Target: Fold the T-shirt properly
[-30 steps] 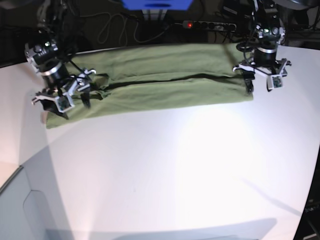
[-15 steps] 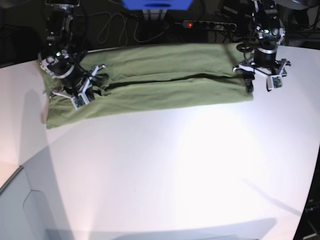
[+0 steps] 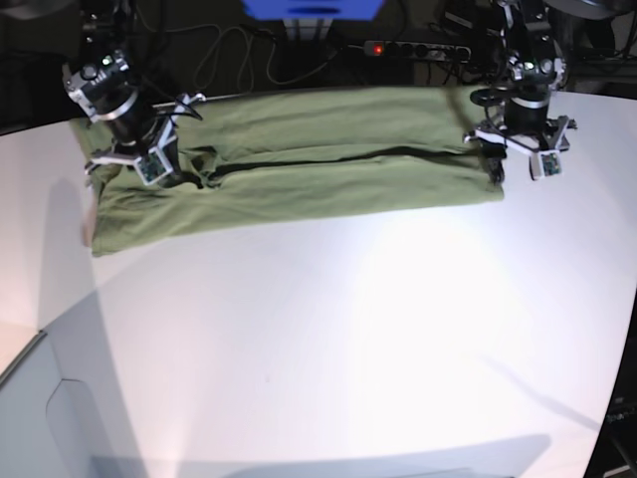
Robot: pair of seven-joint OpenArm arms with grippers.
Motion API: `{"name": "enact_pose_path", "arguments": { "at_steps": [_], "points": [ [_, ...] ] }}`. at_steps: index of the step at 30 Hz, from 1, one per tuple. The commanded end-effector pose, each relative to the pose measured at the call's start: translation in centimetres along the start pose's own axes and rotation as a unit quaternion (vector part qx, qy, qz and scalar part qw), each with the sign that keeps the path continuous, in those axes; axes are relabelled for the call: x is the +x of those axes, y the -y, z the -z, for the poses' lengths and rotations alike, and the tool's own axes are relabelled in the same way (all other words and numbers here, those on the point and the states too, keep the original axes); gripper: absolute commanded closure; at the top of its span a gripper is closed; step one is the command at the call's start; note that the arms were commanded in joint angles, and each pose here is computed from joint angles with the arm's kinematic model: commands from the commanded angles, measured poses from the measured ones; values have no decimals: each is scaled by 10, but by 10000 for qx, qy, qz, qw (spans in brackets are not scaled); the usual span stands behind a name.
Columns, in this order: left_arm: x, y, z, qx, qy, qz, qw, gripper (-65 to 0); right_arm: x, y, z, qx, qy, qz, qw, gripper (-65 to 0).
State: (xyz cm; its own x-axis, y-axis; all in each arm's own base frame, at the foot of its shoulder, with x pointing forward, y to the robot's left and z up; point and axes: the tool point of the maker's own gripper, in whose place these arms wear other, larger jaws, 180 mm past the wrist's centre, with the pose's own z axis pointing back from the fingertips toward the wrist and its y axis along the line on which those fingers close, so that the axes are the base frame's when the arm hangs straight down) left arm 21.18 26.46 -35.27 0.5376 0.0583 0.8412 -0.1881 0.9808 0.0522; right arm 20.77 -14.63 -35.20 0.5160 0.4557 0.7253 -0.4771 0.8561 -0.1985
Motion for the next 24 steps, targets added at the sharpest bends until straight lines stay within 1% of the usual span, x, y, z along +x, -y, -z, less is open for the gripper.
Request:
{"name": "enact_pose_path", "arguments": {
  "at_steps": [1,3,7,10,12,14,19,24],
  "points": [
    [15,2,-4,-11,265,-17,9996,-381,10,3,-1,-16,174,-50,9998,0],
    [22,4,-7,-35,357,-3,9994,-381,27,10,6,-79,363,-93,9993,0],
    [20,7,-11,-45,343,-42,9994,-381,41,5,34,140,499,-98,9986,0],
    [14,7,-11,-33,272,-70,9996,-381,36,0,55,345,386,-18,9987,0],
    [13,7,-12,-32,257,-67,9996,-381,27,-7,62,478,264,27,9985,0],
    [9,6,-14,-28,197,-55,9998,-381,18,-14,64,580,146,70,9982,0],
    [2,7,-14,-47,115,-64,9999,-381,-1,-45,59,935,-63,70,9956,0],
    [-5,7,-12,-41,14,-90,10000,-382,-10,-53,50,990,-150,82,9949,0]
  ]
}}
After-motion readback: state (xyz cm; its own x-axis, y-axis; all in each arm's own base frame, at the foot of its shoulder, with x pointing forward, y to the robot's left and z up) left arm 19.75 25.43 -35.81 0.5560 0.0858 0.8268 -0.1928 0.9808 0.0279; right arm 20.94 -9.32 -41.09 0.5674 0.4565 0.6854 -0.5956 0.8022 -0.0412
